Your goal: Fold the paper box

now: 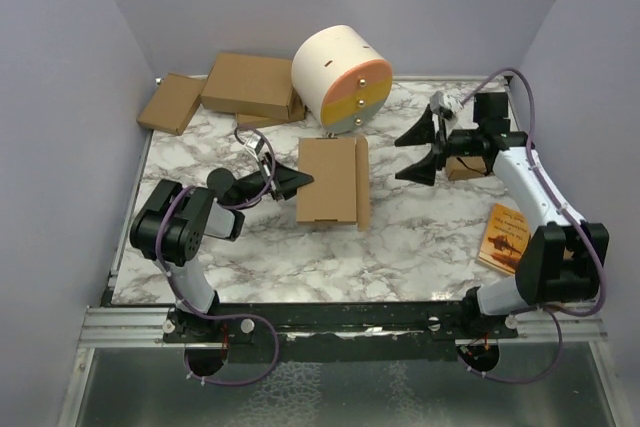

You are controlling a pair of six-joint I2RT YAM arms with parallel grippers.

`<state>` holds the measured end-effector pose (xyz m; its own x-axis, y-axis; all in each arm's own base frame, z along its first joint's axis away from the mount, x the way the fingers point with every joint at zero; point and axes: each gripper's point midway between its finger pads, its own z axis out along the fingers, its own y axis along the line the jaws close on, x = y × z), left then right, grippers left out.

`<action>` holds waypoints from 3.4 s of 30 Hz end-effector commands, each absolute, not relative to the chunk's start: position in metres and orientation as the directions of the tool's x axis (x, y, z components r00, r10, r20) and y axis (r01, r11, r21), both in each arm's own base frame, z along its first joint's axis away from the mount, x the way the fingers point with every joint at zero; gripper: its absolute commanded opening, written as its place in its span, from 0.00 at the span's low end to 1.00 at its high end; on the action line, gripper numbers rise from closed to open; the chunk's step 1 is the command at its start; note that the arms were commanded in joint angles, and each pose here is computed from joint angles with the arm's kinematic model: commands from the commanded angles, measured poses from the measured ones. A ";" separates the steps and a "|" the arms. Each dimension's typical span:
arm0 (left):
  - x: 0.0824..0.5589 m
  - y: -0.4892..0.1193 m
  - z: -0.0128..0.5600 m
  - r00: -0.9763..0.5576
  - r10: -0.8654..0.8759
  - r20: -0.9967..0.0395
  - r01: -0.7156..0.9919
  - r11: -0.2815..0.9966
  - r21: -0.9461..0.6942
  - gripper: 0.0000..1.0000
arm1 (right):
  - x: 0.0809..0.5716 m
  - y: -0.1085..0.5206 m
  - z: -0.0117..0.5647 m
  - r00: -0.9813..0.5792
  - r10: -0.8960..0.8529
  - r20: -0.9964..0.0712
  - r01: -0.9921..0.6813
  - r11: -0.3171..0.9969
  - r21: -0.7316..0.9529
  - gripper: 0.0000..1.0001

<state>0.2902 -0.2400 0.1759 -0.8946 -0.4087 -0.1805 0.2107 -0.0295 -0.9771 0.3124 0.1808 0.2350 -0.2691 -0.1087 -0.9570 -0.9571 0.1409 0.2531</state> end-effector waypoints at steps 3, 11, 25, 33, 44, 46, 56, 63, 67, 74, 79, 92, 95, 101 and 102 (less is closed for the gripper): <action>0.278 -0.228 0.247 -0.862 -0.409 -0.299 0.391 -0.164 -0.906 0.05 | 0.238 0.190 0.260 0.461 0.027 -0.887 -0.886 -0.051 -0.461 1.00; 0.277 -0.224 0.259 -0.884 -0.417 -0.211 0.314 -0.195 -0.929 0.06 | 0.221 0.200 0.267 0.662 0.061 -0.747 -0.742 -0.086 -0.665 0.86; 0.281 -0.222 0.247 -0.871 -0.467 -0.154 0.230 -0.109 -0.967 0.05 | 0.182 0.241 0.256 0.732 0.095 -0.675 -0.638 -0.252 -0.727 0.52; 0.280 -0.222 0.249 -0.870 -0.468 -0.154 0.233 -0.114 -0.966 0.05 | 0.170 0.259 0.240 0.709 0.085 -0.700 -0.645 -0.325 -0.692 0.40; 0.278 -0.222 0.249 -0.876 -0.456 -0.154 0.237 -0.131 -0.963 0.06 | 0.177 0.265 0.234 0.693 0.020 -0.720 -0.674 -0.336 -0.658 0.23; 0.278 -0.222 0.249 -0.878 -0.453 -0.154 0.239 -0.136 -0.961 0.06 | 0.179 0.265 0.235 0.691 0.009 -0.723 -0.680 -0.332 -0.654 0.22; 0.278 -0.223 0.249 -0.878 -0.451 -0.162 0.246 -0.135 -0.960 0.05 | 0.177 0.266 0.243 0.654 0.016 -0.756 -0.712 -0.324 -0.623 0.12; 0.274 -0.223 0.259 -0.866 -0.447 -0.226 0.317 -0.140 -0.938 0.05 | 0.184 0.269 0.248 0.579 -0.023 -0.815 -0.784 -0.291 -0.548 0.04; 0.269 -0.224 0.264 -0.862 -0.431 -0.266 0.357 -0.144 -0.923 0.05 | 0.189 0.270 0.251 0.547 -0.041 -0.836 -0.811 -0.272 -0.518 0.03; 0.263 -0.225 0.271 -0.845 -0.398 -0.356 0.437 -0.133 -0.890 0.05 | 0.196 0.272 0.251 0.498 -0.075 -0.864 -0.849 -0.243 -0.469 0.01; 0.260 -0.227 0.276 -0.830 -0.380 -0.409 0.484 -0.124 -0.866 0.05 | 0.203 0.272 0.250 0.469 -0.111 -0.876 -0.873 -0.210 -0.440 0.01; 0.261 -0.229 0.280 -0.809 -0.355 -0.468 0.528 -0.090 -0.845 0.05 | 0.214 0.273 0.253 0.409 -0.149 -0.900 -0.909 -0.153 -0.388 0.01; 0.261 -0.229 0.282 -0.805 -0.356 -0.474 0.534 -0.089 -0.841 0.05 | 0.216 0.274 0.253 0.392 -0.156 -0.907 -0.917 -0.144 -0.372 0.01; 0.260 -0.229 0.284 -0.802 -0.357 -0.479 0.540 -0.091 -0.837 0.05 | 0.221 0.275 0.253 0.366 -0.170 -0.915 -0.929 -0.120 -0.349 0.01; 0.261 -0.229 0.285 -0.801 -0.360 -0.479 0.541 -0.091 -0.836 0.05 | 0.220 0.275 0.253 0.365 -0.170 -0.915 -0.930 -0.120 -0.349 0.01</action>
